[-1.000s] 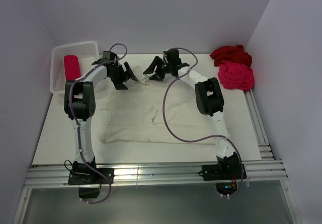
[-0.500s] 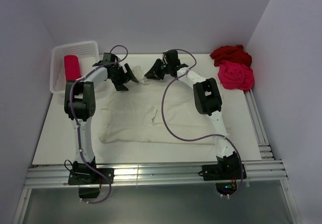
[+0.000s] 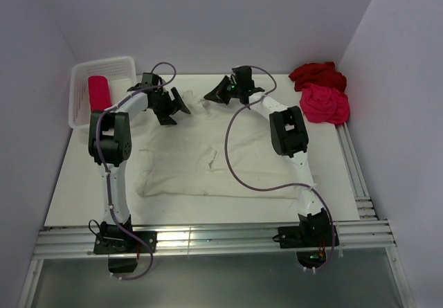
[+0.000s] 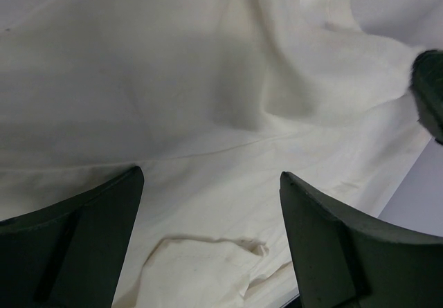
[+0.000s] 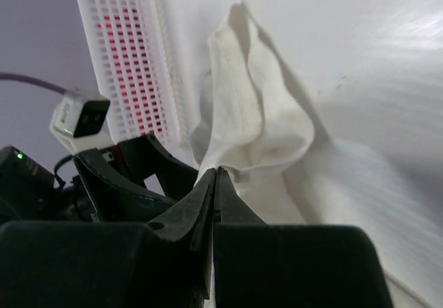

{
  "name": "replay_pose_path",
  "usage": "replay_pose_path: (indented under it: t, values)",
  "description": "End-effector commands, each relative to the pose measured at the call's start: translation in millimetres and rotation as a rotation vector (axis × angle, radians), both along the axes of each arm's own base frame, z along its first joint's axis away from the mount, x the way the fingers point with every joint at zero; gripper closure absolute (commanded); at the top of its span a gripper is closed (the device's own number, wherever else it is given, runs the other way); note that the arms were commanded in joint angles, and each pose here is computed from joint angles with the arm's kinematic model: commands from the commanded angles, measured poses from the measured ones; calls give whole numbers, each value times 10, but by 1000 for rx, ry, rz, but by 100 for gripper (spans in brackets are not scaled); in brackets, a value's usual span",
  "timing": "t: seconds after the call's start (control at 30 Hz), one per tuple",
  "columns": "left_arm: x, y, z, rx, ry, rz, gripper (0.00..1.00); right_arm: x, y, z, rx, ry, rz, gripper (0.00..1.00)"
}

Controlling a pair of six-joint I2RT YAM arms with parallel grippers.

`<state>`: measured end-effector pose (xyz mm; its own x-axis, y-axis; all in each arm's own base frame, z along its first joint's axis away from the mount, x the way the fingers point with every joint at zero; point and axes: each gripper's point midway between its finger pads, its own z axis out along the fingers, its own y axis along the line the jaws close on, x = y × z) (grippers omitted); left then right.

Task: Roll the t-shirts
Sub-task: Fold the tshirt

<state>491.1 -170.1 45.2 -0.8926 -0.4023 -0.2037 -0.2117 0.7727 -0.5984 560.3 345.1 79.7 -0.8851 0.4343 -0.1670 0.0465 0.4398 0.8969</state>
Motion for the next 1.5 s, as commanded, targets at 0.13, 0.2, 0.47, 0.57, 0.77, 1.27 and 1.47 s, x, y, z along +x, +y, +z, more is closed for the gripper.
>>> replay_pose_path:
  t: [0.13,0.2,0.47,0.57,0.77,1.27,1.47]
  values:
    - [-89,78,-217,63,49,-8,14,416,-571,245,21,-85,-143,100]
    - [-99,72,-230,60,52,-10,14,457,-631,204,22,-79,-154,100]
    - [-134,90,-244,68,61,-6,14,351,-845,1,-52,-21,-177,95]
    - [-111,97,-230,70,58,-5,14,266,-876,-92,-105,22,-160,61]
    - [140,179,72,42,13,17,13,262,-1032,243,-161,-58,-153,41]
    - [740,400,528,80,-216,24,12,-290,-2328,781,-309,-57,-318,43]
    - [979,304,456,136,-351,-62,12,-586,-2538,864,-348,-53,-304,44]
